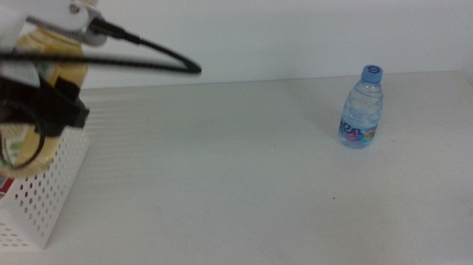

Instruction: Use arms to grab the bottles and put them into the dustbin to the left of the table.

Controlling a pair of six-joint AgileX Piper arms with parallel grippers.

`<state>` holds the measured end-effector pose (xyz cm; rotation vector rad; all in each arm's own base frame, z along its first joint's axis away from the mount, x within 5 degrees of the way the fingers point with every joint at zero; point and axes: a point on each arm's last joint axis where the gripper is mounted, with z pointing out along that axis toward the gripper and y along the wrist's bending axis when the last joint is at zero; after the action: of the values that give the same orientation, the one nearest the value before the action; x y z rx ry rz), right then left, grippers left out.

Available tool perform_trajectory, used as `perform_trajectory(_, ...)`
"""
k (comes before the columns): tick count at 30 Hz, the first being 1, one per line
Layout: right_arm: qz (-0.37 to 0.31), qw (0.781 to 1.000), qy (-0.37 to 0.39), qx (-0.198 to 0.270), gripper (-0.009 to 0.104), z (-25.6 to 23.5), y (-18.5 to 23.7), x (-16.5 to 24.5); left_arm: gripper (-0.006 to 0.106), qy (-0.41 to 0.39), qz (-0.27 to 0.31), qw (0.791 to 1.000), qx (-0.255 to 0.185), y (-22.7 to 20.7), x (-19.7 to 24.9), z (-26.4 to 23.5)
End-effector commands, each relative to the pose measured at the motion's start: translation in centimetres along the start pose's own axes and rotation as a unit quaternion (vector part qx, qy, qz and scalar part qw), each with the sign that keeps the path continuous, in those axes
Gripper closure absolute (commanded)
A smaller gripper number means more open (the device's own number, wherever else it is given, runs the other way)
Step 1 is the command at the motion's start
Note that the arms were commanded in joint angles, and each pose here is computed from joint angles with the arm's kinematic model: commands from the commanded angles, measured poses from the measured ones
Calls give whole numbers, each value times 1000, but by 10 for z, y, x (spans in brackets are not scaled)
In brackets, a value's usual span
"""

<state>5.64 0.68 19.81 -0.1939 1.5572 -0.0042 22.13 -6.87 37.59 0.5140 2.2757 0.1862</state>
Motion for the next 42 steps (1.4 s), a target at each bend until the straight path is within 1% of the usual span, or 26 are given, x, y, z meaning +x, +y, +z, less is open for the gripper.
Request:
perform_trajectory(1, -9, 999, -53, 9, 24, -3, -1, -11, 105, -70, -11, 997, -42, 14, -27, -16)
perform_trajectory(5, -9, 999, -53, 9, 24, -3, -1, -11, 105, -44, -18, 997, -67, 24, -43, -9)
perform_trajectory(9, -9, 999, -53, 9, 24, -3, -1, -11, 105, -23, -61, 995, -81, 49, -53, 5)
perform_trajectory(15, -9, 999, -53, 9, 24, -3, -1, -11, 105, 15, -79, 995, -57, 79, -53, 28)
perform_trajectory(22, -9, 999, -53, 9, 24, -3, -1, -11, 105, 55, -153, 986, -33, 125, -33, 63)
perform_trajectory(26, -9, 999, -53, 9, 24, -3, -1, -11, 105, 95, -180, 979, -13, 141, -17, 83)
perform_trajectory(34, -9, 999, -53, 9, 24, -3, -1, -11, 105, 197, -186, 963, 14, 154, 14, 119)
perform_trajectory(39, -9, 999, -53, 9, 24, -3, -1, -11, 105, 236, -165, 957, 31, 153, 24, 137)
perform_trajectory(42, -9, 999, -53, 9, 24, -3, -1, -11, 105, 253, -160, 954, 33, 153, 30, 146)
